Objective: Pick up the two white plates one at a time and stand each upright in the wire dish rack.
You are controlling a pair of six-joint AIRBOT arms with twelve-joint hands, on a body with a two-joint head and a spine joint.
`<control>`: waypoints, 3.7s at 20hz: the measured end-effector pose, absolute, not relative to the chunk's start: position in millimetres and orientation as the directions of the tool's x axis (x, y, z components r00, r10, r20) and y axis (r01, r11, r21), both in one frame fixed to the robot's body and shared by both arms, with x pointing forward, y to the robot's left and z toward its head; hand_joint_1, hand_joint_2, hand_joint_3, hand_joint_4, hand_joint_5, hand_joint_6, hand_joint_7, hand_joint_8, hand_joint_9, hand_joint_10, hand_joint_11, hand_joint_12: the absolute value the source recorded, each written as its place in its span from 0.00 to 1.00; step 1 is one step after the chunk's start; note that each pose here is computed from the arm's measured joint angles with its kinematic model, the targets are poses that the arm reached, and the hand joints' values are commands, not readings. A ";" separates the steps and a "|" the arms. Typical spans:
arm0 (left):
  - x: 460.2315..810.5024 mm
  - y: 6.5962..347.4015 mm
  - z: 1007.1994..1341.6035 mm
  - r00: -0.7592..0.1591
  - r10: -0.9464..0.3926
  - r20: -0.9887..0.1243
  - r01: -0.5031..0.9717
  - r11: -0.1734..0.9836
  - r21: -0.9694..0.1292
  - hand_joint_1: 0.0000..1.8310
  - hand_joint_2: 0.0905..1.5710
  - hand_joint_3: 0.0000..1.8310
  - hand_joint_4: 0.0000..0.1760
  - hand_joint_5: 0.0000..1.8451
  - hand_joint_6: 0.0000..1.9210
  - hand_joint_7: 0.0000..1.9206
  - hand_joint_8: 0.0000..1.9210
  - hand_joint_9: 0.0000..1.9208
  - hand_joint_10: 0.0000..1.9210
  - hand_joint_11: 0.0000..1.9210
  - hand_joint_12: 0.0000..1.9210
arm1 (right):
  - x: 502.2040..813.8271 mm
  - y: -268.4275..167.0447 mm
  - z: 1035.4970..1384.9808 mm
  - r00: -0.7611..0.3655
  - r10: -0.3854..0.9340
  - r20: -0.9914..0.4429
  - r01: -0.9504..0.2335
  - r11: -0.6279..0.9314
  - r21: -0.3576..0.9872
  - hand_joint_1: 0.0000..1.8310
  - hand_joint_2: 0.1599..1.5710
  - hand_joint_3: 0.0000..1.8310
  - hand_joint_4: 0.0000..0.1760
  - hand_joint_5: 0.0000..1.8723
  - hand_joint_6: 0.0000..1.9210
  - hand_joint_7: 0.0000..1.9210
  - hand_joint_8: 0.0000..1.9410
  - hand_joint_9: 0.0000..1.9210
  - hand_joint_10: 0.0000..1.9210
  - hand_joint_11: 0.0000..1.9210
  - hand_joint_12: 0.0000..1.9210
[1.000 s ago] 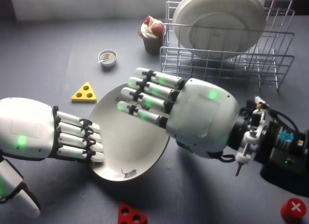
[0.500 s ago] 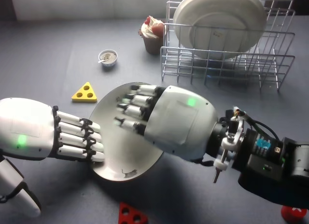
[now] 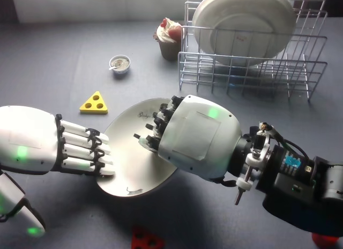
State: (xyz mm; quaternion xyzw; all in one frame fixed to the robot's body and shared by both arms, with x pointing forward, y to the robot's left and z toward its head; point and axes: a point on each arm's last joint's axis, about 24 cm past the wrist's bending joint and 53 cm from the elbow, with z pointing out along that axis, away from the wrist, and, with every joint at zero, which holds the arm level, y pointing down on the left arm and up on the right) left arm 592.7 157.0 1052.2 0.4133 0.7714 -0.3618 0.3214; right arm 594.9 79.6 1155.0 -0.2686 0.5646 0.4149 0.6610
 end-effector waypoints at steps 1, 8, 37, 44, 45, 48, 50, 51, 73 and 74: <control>593.5 156.2 1053.7 -0.453 0.398 -0.798 0.869 0.398 -0.295 0.00 0.61 0.00 0.00 0.03 0.00 0.03 0.00 0.02 0.00 0.02 0.00 | 592.9 79.8 1155.8 0.010 0.249 -0.968 -0.851 0.510 0.122 0.77 0.61 0.00 0.00 0.53 0.47 0.72 0.04 0.63 0.41 0.73 0.08; 639.0 155.4 1109.4 -0.452 0.184 -0.873 0.819 0.473 -0.325 0.01 0.61 0.00 0.00 0.04 0.00 0.05 0.00 0.04 0.01 0.04 0.01 | 574.4 71.7 1165.8 0.008 0.236 -0.972 -0.873 0.476 0.108 0.77 0.61 0.00 0.00 0.53 0.47 0.72 0.04 0.64 0.39 0.72 0.06; 656.9 166.3 1142.4 -0.428 0.090 -0.899 0.798 0.505 -0.329 0.00 0.60 0.00 0.00 0.03 0.00 0.04 0.00 0.03 0.00 0.05 0.01 | 644.1 -41.5 1346.3 -0.377 0.626 -0.683 -0.548 0.444 0.709 0.76 0.62 0.00 0.00 0.53 0.50 0.65 0.18 0.62 0.40 0.74 0.00; 654.1 165.8 1139.8 -0.426 0.108 -0.898 0.805 0.498 -0.321 0.00 0.61 0.00 0.00 0.03 0.00 0.04 0.00 0.03 0.00 0.05 0.00 | 673.9 -70.8 1352.6 -0.426 0.717 -0.551 -0.434 0.372 0.820 0.76 0.63 0.00 0.00 0.51 0.52 0.63 0.24 0.61 0.40 0.74 0.00; 654.1 165.7 1139.5 -0.425 0.109 -0.898 0.805 0.498 -0.321 0.00 0.61 0.00 0.00 0.04 0.00 0.04 0.00 0.03 0.00 0.05 0.01 | 680.6 -76.5 1349.7 -0.439 0.725 -0.532 -0.409 0.366 0.836 0.76 0.63 0.00 0.00 0.51 0.52 0.62 0.25 0.62 0.40 0.74 0.00; 659.5 168.3 1139.9 -0.427 0.097 -0.899 0.792 0.519 -0.321 0.00 0.61 0.00 0.00 0.04 0.00 0.04 0.00 0.04 0.00 0.06 0.01 | 690.0 -83.2 1346.3 -0.459 0.736 -0.497 -0.373 0.348 0.860 0.76 0.63 0.00 0.00 0.51 0.52 0.62 0.25 0.62 0.40 0.74 0.00; 663.9 169.4 1145.4 -0.430 0.065 -0.901 0.780 0.528 -0.334 0.00 0.61 0.00 0.00 0.03 0.00 0.04 0.00 0.03 0.00 0.04 0.00 | 696.1 -86.8 1343.7 -0.465 0.739 -0.487 -0.357 0.347 0.867 0.76 0.62 0.00 0.00 0.53 0.49 0.64 0.21 0.63 0.38 0.75 0.00; 664.1 170.3 1148.3 -0.423 0.067 -0.904 0.784 0.527 -0.328 0.00 0.61 0.00 0.00 0.03 0.00 0.04 0.00 0.03 0.00 0.04 0.00 | 697.8 -87.2 1342.5 -0.468 0.737 -0.487 -0.354 0.349 0.868 0.76 0.62 0.00 0.00 0.53 0.49 0.64 0.21 0.63 0.38 0.75 0.00; 637.7 163.3 1179.6 -0.411 0.016 -0.911 0.836 0.406 -0.370 0.00 0.61 0.00 0.00 0.05 0.00 0.05 0.00 0.05 0.00 0.05 0.00 | 745.0 -121.9 1309.4 -0.434 0.776 -0.457 -0.246 0.386 0.889 0.76 0.62 0.00 0.00 0.53 0.49 0.62 0.23 0.62 0.40 0.71 0.03; 638.3 162.2 1180.5 -0.412 0.011 -0.911 0.835 0.404 -0.372 0.00 0.61 0.00 0.00 0.05 0.00 0.05 0.00 0.04 0.00 0.05 0.00 | 746.1 -121.4 1309.0 -0.436 0.779 -0.450 -0.242 0.381 0.893 0.76 0.62 0.00 0.00 0.54 0.49 0.62 0.23 0.63 0.40 0.72 0.03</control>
